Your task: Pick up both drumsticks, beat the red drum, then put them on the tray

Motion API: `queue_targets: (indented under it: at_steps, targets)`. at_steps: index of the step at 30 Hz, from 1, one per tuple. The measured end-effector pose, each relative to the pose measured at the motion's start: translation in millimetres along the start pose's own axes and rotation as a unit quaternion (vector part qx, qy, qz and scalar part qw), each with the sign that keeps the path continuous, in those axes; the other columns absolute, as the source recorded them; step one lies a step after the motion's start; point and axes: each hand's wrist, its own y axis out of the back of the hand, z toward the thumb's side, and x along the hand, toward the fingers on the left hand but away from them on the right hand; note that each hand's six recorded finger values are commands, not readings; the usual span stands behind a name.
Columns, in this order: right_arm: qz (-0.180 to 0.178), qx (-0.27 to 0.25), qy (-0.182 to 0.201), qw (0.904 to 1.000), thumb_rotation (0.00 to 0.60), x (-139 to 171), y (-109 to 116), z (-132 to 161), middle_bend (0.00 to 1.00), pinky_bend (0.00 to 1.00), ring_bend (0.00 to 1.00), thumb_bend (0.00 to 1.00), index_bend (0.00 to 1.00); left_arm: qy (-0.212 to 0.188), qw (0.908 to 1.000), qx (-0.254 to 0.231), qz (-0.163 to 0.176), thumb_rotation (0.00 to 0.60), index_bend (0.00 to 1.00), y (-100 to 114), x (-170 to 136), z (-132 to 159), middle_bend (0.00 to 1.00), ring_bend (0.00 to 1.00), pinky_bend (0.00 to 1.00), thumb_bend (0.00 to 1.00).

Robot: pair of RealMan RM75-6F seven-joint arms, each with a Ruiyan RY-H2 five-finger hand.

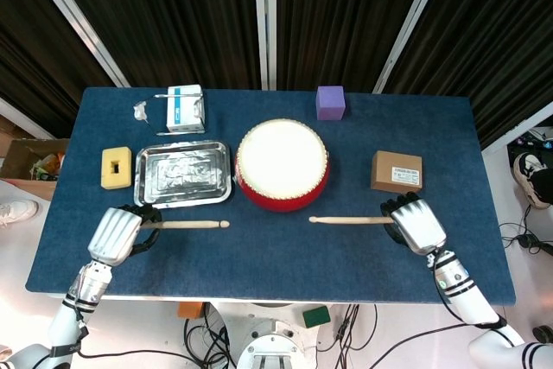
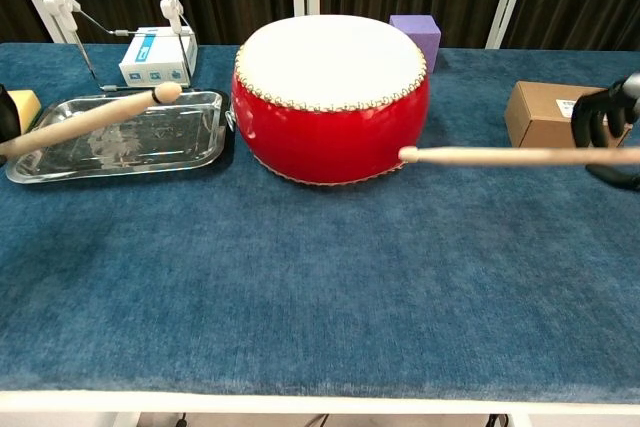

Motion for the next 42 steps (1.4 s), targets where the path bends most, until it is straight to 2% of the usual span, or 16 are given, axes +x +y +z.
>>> queue_targets:
  at_steps: [5,8,11,16,22,27,32,34,36,42]
  targets:
    - [-0.081,-0.003,0.009,0.9967,0.6,-1.2,47.9,-17.3,0.73,0.5,0.49,0.9,0.86,0.003,0.9998,0.02,0.001,0.6,0.66,11.4,12.5,1.1,0.67,0.62,0.66,0.62]
    - [-0.107,-0.004,0.003,0.9943,0.6,-16.0,69.7,-27.7,0.73,0.5,0.49,0.9,0.86,0.003,0.9989,0.048,0.001,0.6,0.66,20.3,24.6,4.4,0.67,0.62,0.66,0.62]
    - [-0.117,-0.009,-0.007,0.9931,0.6,-35.7,85.8,-37.7,0.74,0.5,0.49,0.9,0.87,0.003,0.9967,0.081,-0.005,0.6,0.66,30.6,42.2,9.5,0.67,0.62,0.66,0.62]
    - [-0.098,-0.012,-0.015,0.995,0.6,-65.6,93.1,-46.1,0.74,0.51,0.49,0.9,0.87,0.004,0.9919,0.126,-0.016,0.6,0.66,51.7,81.8,22.2,0.67,0.62,0.66,0.62]
    - [-0.044,0.006,-0.009,0.999,0.6,-103.6,84.2,-41.7,0.74,0.5,0.48,0.9,0.87,-0.004,0.9839,0.177,-0.023,0.6,0.66,70.2,122.3,43.9,0.67,0.62,0.66,0.62]
    - [0.013,0.057,0.007,0.9983,0.6,-128.5,66.6,-31.1,0.74,0.51,0.49,0.9,0.87,-0.006,0.9797,0.198,-0.033,0.6,0.66,77.1,148.5,61.7,0.67,0.62,0.66,0.62]
    - [0.051,0.129,0.023,0.99,0.6,-142.8,55.6,-23.0,0.74,0.51,0.49,0.9,0.87,-0.01,0.9779,0.205,-0.042,0.6,0.66,76.0,170.2,82.8,0.68,0.62,0.66,0.62]
    - [0.048,0.142,0.024,0.9885,0.6,-146.5,59.5,-20.6,0.74,0.51,0.49,0.9,0.88,-0.012,0.9772,0.207,-0.046,0.6,0.66,71.2,176.2,90.5,0.68,0.62,0.66,0.62]
    - [0.03,0.134,0.021,0.9903,0.6,-148.9,71.5,-18.2,0.74,0.51,0.49,0.9,0.88,-0.011,0.9756,0.213,-0.051,0.6,0.66,64.5,180.1,94.7,0.68,0.62,0.66,0.62]
    - [-0.051,0.088,0.009,0.9948,0.6,-146.4,130.1,-19.2,0.74,0.51,0.49,0.9,0.87,-0.006,0.9675,0.241,-0.078,0.6,0.66,38.1,188.1,101.0,0.68,0.62,0.66,0.62]
